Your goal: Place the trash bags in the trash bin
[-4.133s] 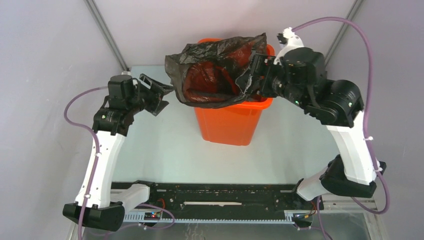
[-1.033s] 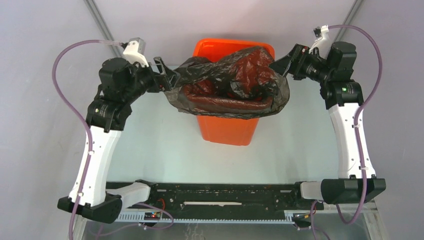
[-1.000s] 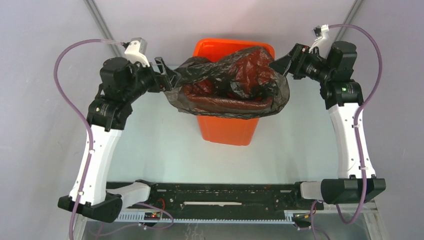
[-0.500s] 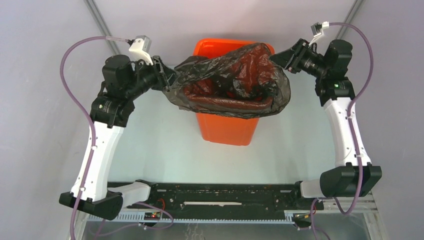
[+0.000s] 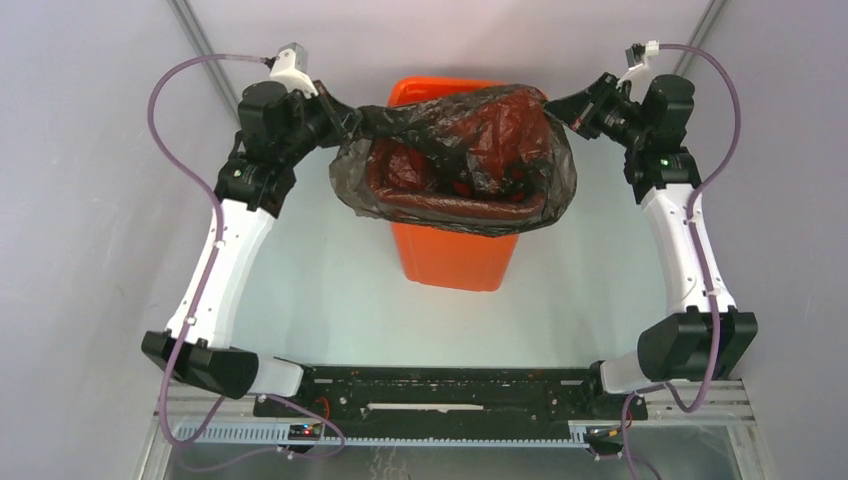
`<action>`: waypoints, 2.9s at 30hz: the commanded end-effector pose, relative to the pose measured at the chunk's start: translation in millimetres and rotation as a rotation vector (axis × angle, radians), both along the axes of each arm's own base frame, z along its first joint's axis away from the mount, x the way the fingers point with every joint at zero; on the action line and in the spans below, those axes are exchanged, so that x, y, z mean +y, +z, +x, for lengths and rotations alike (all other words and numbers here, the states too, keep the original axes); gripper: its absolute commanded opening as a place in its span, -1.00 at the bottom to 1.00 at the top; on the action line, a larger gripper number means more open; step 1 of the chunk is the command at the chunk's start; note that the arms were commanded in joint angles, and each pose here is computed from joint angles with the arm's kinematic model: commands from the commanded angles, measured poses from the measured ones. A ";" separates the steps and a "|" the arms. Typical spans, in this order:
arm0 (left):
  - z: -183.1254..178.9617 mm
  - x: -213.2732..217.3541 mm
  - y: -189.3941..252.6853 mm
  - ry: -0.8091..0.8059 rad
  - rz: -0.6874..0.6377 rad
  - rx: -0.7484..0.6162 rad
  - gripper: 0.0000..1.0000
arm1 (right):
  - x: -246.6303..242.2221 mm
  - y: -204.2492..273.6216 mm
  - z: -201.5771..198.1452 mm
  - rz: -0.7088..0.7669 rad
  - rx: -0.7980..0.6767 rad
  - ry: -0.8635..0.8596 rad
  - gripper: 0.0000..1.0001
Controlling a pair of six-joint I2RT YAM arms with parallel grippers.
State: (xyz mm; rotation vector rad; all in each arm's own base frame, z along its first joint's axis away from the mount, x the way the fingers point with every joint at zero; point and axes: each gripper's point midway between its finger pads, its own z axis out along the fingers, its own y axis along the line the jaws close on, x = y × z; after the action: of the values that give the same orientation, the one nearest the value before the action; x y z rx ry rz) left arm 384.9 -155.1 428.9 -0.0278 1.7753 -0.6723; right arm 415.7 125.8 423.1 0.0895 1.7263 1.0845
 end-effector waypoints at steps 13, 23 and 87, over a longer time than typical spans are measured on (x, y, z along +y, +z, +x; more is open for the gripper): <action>107.4 0.1 33.4 0.154 -0.308 -0.079 -0.99 | -22.8 -5.6 62.9 0.024 0.021 -0.110 -1.00; 163.7 -10.0 4.0 0.116 -0.464 0.053 -0.99 | -23.0 -24.8 97.4 0.062 0.076 -0.103 -1.00; -12.5 41.8 -100.9 0.064 -0.680 0.494 0.69 | -75.8 -68.6 -67.5 -0.151 0.530 -0.224 0.81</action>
State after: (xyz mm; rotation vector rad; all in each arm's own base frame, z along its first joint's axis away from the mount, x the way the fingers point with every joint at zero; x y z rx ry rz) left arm 369.7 -104.1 306.4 -0.7652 1.9932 -1.1406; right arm 347.3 53.3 342.0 0.4939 2.2367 0.7866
